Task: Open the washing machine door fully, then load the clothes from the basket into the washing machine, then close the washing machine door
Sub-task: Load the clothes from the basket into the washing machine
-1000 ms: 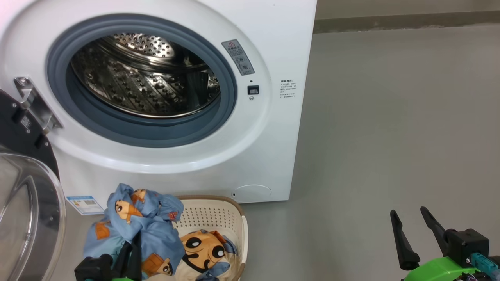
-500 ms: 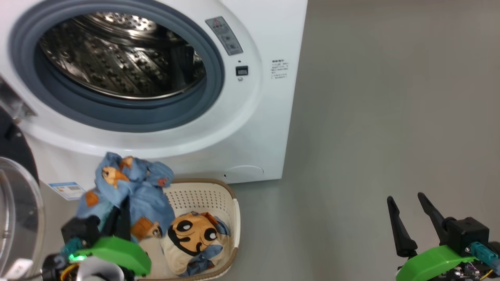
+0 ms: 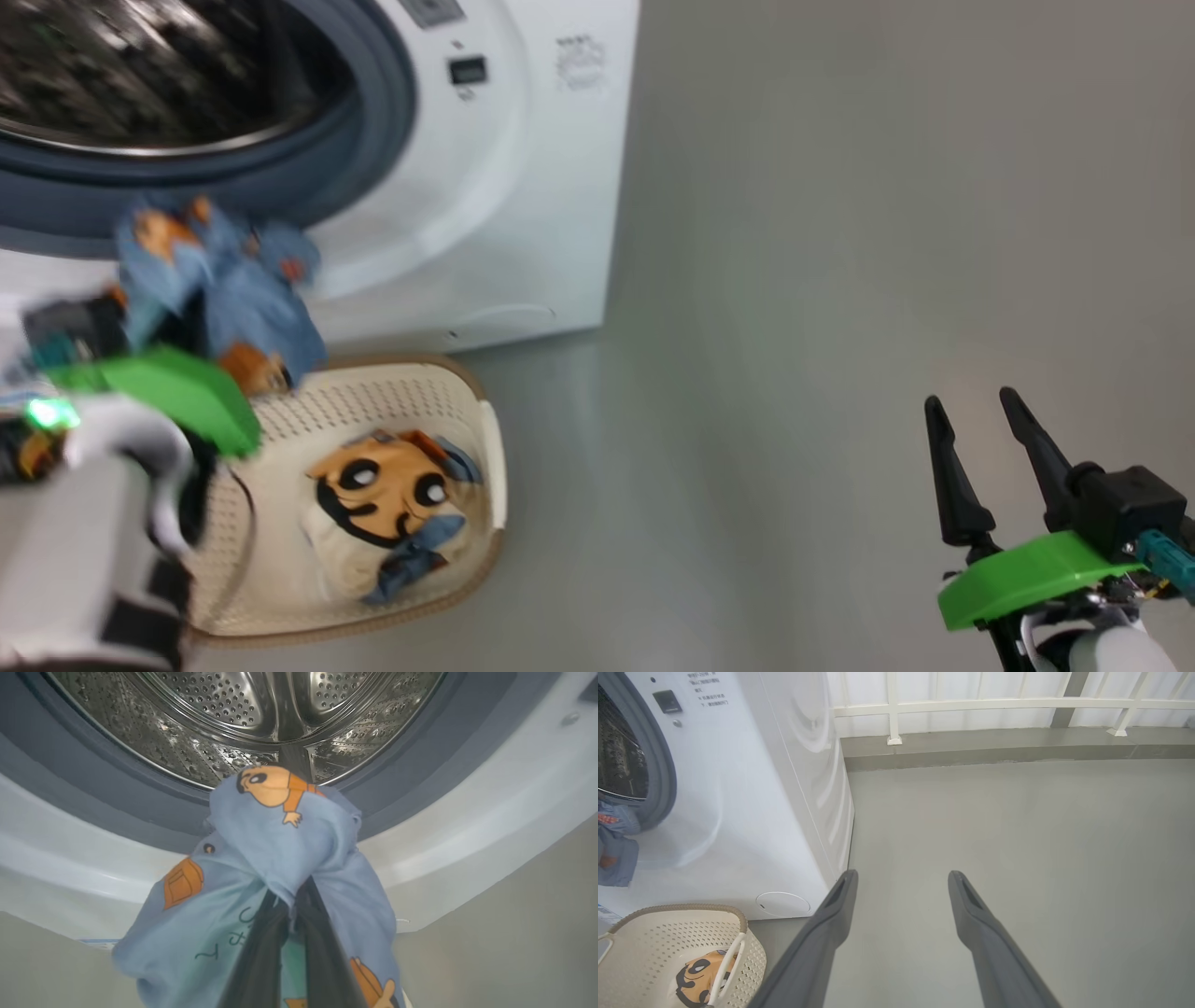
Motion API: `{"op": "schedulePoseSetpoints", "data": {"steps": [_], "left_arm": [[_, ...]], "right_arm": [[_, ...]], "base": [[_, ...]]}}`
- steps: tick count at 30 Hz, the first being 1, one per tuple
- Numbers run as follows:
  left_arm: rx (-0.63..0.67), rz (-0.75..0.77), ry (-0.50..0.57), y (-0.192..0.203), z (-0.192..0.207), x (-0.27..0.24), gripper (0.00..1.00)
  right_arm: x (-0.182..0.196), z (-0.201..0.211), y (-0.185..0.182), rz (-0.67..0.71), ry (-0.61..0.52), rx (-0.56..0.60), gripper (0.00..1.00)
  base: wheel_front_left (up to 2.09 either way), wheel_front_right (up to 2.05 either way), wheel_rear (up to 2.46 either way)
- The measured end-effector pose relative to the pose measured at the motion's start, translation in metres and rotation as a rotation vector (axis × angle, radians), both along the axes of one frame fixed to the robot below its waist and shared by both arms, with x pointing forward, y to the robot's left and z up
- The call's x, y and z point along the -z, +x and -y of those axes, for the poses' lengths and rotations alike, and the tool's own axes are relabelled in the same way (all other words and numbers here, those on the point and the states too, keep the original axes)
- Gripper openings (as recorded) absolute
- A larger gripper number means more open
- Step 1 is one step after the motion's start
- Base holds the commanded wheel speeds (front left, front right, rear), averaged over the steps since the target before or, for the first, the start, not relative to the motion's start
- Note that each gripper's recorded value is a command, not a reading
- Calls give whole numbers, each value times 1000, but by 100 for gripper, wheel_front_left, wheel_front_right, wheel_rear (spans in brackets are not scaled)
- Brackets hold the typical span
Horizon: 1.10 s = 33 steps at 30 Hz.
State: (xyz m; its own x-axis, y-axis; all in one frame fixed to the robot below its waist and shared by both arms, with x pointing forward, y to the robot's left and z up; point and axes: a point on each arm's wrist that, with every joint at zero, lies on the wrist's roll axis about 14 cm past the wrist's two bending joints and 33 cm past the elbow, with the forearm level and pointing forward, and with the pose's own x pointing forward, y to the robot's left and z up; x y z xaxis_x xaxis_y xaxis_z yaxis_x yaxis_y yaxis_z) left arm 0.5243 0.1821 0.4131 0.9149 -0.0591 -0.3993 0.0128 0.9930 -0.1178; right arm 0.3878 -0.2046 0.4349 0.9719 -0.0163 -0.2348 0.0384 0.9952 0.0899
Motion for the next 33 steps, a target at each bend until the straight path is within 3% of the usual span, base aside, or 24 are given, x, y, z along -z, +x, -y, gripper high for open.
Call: {"op": "schedulePoseSetpoints", "data": {"steps": [19,28,33], "left_arm": [[17,-29,2,153,-4,3,0],[-47,192,-47,202,-16,-17,0],[-69,335,-22,217,-24,-34,0]], "right_arm": [[66,32,14,-97,41,119,100],[90,45,6,-159,23,159,100],[98,50,0,-185,12,175,100]], "base": [[0,0,0],[0,0,0],[0,0,0]]}}
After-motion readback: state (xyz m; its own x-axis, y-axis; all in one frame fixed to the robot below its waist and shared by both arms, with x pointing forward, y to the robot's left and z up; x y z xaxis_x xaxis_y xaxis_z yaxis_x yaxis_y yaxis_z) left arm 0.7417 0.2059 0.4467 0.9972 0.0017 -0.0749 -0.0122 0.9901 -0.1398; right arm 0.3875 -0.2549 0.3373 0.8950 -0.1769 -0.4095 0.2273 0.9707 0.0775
